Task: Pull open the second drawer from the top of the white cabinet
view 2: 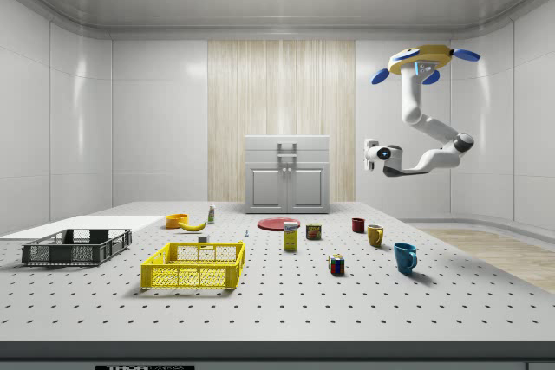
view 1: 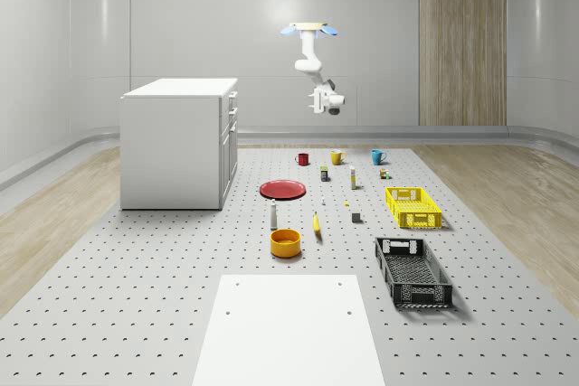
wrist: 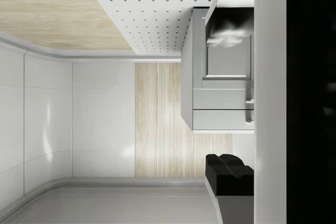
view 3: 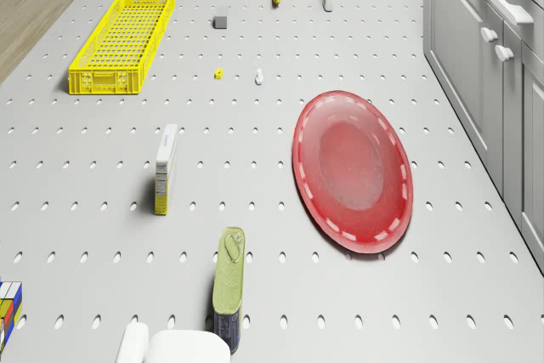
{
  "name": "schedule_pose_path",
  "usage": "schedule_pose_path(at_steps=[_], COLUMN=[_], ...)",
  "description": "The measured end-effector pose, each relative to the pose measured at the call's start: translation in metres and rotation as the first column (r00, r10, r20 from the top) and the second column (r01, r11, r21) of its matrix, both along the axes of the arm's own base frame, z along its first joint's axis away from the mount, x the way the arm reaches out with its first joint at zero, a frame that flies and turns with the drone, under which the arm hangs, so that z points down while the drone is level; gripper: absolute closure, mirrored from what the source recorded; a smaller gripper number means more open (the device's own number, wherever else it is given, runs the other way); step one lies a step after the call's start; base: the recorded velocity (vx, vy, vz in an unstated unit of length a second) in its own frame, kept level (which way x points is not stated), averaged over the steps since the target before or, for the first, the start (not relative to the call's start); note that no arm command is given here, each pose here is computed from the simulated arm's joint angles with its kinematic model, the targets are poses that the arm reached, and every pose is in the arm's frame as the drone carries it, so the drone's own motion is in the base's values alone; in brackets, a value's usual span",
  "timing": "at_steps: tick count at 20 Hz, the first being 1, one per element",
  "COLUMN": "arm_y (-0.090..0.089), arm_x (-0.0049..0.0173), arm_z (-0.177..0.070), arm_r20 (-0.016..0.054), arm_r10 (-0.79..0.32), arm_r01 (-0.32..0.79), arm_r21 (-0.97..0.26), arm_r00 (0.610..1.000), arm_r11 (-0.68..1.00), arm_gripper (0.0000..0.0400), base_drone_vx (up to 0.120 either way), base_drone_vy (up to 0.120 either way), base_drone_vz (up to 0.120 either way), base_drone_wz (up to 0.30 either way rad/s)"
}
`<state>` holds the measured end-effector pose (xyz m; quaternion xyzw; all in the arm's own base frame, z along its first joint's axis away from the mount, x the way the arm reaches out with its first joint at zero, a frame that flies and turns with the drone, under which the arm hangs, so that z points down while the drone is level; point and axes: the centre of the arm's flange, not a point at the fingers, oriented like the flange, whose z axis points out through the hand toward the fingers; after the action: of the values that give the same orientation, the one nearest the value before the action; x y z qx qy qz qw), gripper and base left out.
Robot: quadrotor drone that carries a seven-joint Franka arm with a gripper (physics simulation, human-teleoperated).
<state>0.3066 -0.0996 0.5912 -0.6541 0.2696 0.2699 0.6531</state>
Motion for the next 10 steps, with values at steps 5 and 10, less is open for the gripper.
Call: schedule_pose_path(at_steps=[5, 10], arm_y=[0.0, 0.0], arm_x=[0.0, 0.0], arm_z=[0.0, -0.0001], arm_r20=[-0.0001, -0.0002], arm_r10=[0.0, 0.0], arm_r01=[0.0, 0.0], arm_r21=[0.0, 0.0], arm_r00=[1.0, 1.0], arm_r11=[1.0, 1.0], arm_gripper=[0.01, 0.01], base_drone_vx=[0.12, 0.12], base_drone_vy=[-0.12, -0.12], base_drone_vz=[0.0, 0.0], base_drone_wz=[0.0, 0.0])
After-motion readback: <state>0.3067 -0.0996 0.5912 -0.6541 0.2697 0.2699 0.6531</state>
